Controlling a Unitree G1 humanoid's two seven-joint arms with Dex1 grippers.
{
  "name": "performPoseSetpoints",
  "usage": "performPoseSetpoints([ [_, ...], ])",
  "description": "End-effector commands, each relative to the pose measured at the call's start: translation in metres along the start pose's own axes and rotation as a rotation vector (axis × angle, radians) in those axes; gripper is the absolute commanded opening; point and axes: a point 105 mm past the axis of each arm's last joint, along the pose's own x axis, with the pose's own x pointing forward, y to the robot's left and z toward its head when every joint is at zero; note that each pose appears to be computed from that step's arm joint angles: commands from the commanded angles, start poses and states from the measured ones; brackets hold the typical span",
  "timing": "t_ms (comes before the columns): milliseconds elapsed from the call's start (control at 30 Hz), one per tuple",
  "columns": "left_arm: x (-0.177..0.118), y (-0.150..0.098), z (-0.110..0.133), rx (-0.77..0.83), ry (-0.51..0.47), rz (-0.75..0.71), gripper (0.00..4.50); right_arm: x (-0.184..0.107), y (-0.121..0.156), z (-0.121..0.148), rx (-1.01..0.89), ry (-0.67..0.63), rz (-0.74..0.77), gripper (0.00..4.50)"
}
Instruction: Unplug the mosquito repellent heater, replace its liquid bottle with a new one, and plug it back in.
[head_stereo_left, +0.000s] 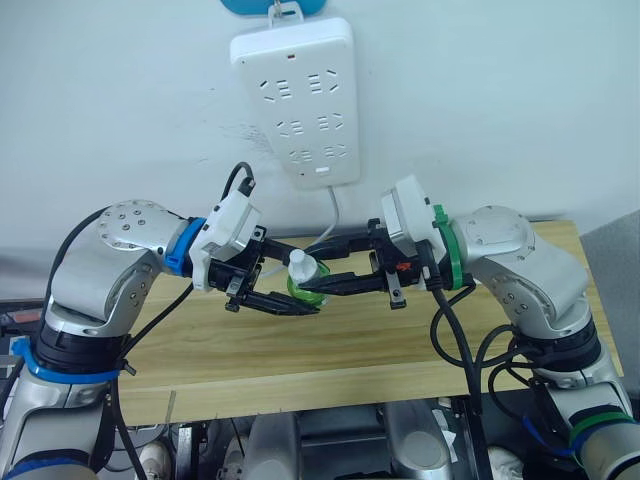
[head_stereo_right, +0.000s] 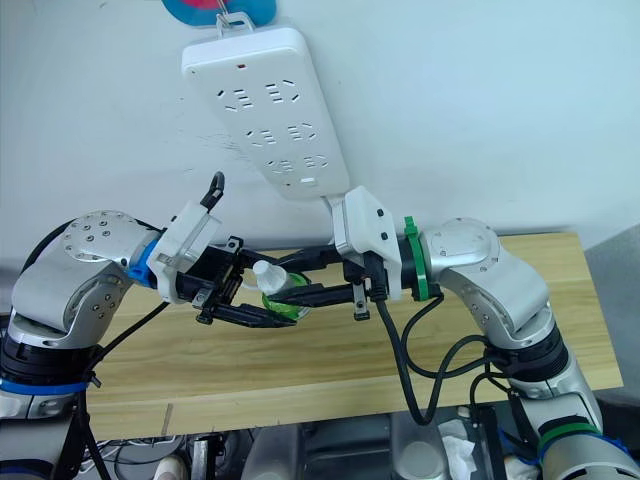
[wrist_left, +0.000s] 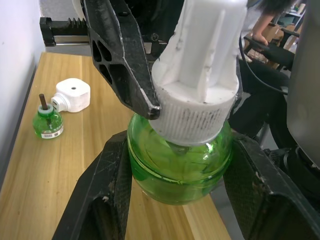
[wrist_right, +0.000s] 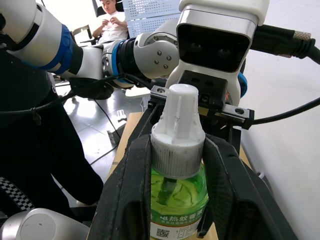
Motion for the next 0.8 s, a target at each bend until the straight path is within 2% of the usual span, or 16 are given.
performPoseSetpoints([
  [33, 0.009, 0.004, 0.000, 0.080, -0.006, 0.018, 2.22, 0.017, 0.023, 0.012, -0.066, -0.027, 0.138, 1.11],
  [300, 0.004, 0.018, -0.001, 0.183, -0.033, 0.187, 2.22, 0.010, 0.011, 0.013, -0.052, -0.011, 0.031, 3.83],
  [600, -0.005, 0.024, -0.006, 0.234, -0.039, 0.401, 2.22, -0.005, -0.009, 0.005, -0.023, 0.065, -0.226, 3.83],
  [800, 0.001, 0.025, -0.004, 0.235, -0.078, 0.475, 2.22, -0.005, -0.015, -0.001, 0.004, 0.106, -0.347, 3.83],
])
